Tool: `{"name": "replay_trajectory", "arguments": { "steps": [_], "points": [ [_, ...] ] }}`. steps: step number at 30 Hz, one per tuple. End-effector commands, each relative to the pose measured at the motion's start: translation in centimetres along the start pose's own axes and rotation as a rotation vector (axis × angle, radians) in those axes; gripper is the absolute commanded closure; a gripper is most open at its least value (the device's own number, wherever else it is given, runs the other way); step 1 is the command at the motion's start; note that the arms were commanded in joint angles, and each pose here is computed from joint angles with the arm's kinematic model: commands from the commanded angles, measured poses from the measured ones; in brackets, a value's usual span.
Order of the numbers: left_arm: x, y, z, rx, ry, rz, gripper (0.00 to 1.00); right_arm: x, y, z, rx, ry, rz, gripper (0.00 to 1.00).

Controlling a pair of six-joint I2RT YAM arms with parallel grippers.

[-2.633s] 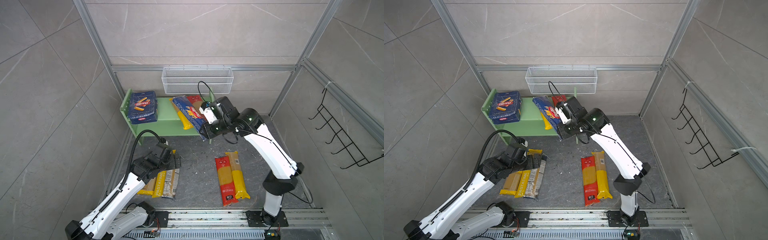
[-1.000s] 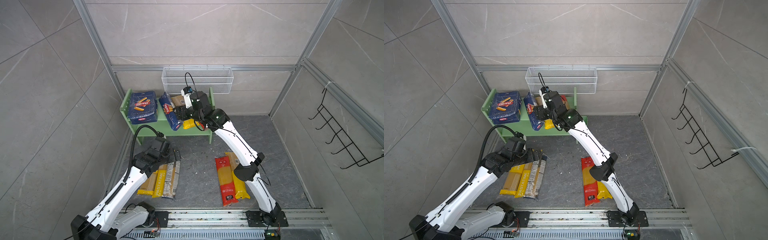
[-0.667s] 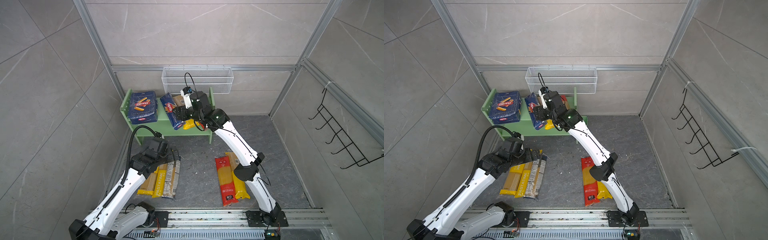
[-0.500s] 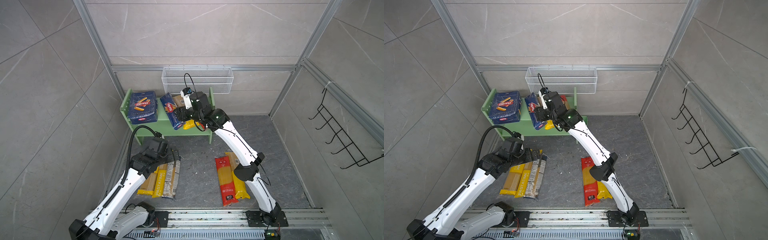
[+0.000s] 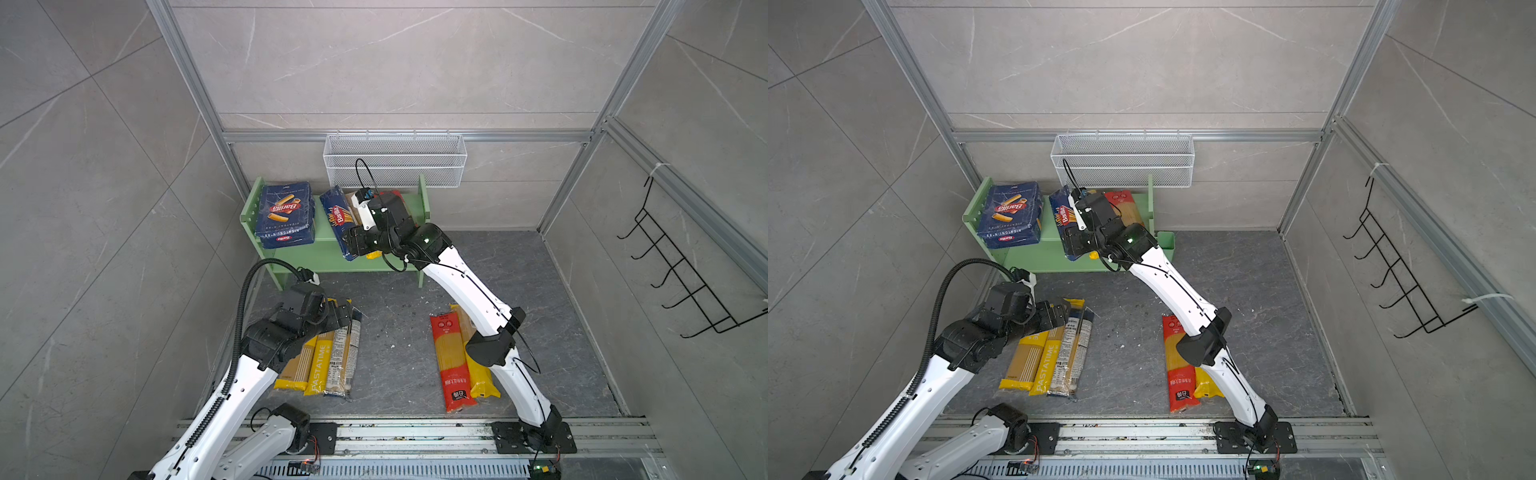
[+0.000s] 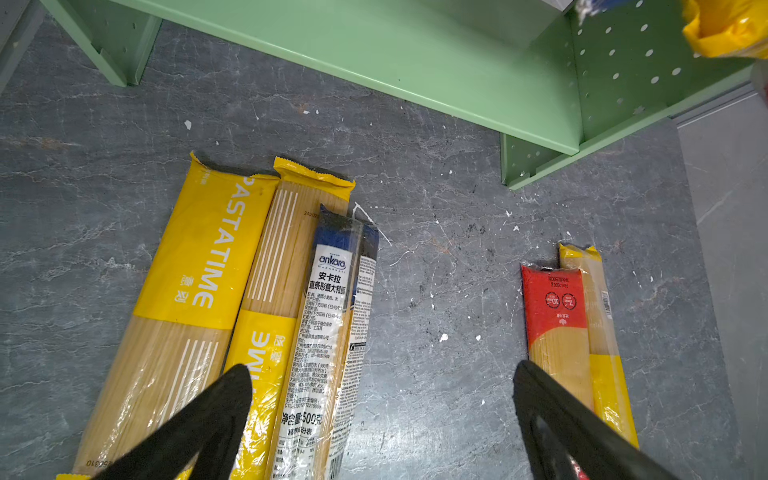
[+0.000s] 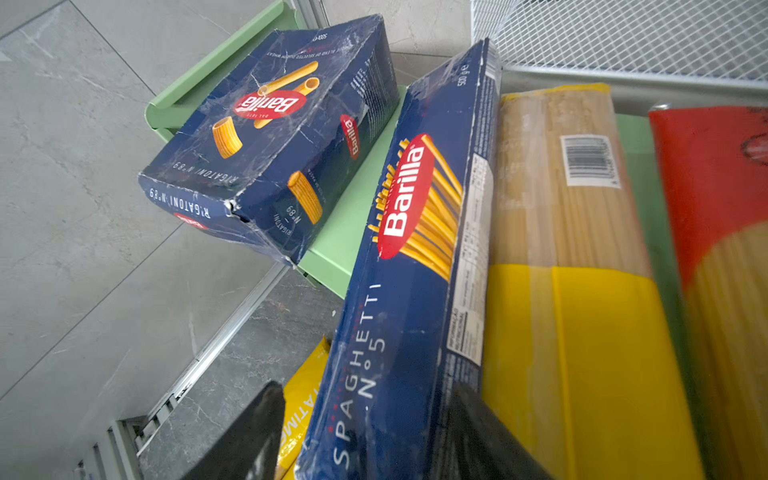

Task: Arrange pasta packages on shelves
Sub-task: Move the pasta box to the shelf.

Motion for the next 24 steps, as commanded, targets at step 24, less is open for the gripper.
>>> {"name": "replay_trajectory", "arguments": {
  "steps": [24],
  "points": [
    [-0.9,1.1,-0.2,0.004,-0.015,0.024,0.0,-3.3,2.4,2.5,-0.01,-0.063,0.104,0.21]
  ]
}}
Point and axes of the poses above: each gripper's point midway between its finger pads, its own x axis out along the fingers, its own y axis along the line the jaws close on, z = x × y, the point moved 2 cm from there along -x, back along the fingers, and after that the axes turned 3 degrees about x, right-handed, at the moved point
